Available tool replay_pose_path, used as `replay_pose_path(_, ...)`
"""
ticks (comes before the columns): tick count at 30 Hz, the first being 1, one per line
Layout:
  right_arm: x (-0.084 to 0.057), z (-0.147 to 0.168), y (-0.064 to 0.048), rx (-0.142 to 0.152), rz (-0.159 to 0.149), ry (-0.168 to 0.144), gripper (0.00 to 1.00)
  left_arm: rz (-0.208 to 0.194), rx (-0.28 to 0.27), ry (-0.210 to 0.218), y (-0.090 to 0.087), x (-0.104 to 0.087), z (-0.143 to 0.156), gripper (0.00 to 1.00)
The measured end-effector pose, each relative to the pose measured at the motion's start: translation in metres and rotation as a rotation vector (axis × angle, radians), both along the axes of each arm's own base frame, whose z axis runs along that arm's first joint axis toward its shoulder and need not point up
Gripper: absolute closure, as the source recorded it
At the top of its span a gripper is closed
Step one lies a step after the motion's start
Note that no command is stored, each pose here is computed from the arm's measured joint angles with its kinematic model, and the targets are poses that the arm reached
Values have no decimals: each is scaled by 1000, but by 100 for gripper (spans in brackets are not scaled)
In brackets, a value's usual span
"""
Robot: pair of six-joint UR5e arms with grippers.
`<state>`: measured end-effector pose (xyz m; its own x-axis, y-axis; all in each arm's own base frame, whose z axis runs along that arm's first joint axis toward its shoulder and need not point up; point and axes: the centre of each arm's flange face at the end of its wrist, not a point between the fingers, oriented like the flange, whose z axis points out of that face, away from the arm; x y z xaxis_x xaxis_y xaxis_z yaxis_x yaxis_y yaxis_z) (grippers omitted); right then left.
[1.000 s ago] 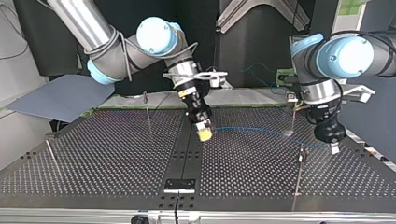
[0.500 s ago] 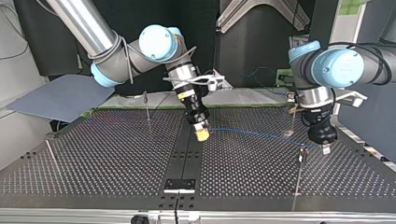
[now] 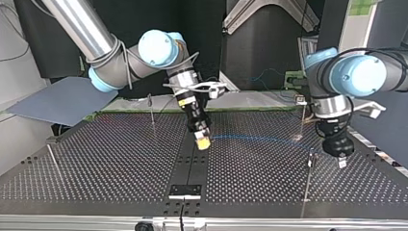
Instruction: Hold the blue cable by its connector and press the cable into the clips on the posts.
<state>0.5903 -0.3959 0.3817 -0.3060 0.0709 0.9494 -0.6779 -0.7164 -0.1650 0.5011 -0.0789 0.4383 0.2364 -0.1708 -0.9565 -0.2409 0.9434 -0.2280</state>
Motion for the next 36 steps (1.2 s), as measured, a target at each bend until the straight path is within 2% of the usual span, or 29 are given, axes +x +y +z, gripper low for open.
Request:
replay_pose_path(8, -2, 14, -11, -21, -6, -17, 100, 9, -3, -8, 9, 9, 4, 100)
replay_pose_path(15, -11, 17, -26, -29, -22, -20, 100, -5, -20, 8, 13, 26, -9, 100)
replay_pose_path(26, -20, 28, -47, -48, -40, -32, 100, -31, -46, -45, 13, 39, 14, 100)
replay_pose_path(36, -28, 24, -61, -47, -59, -29, 100, -30, -57, -60, 17, 42, 21, 100)
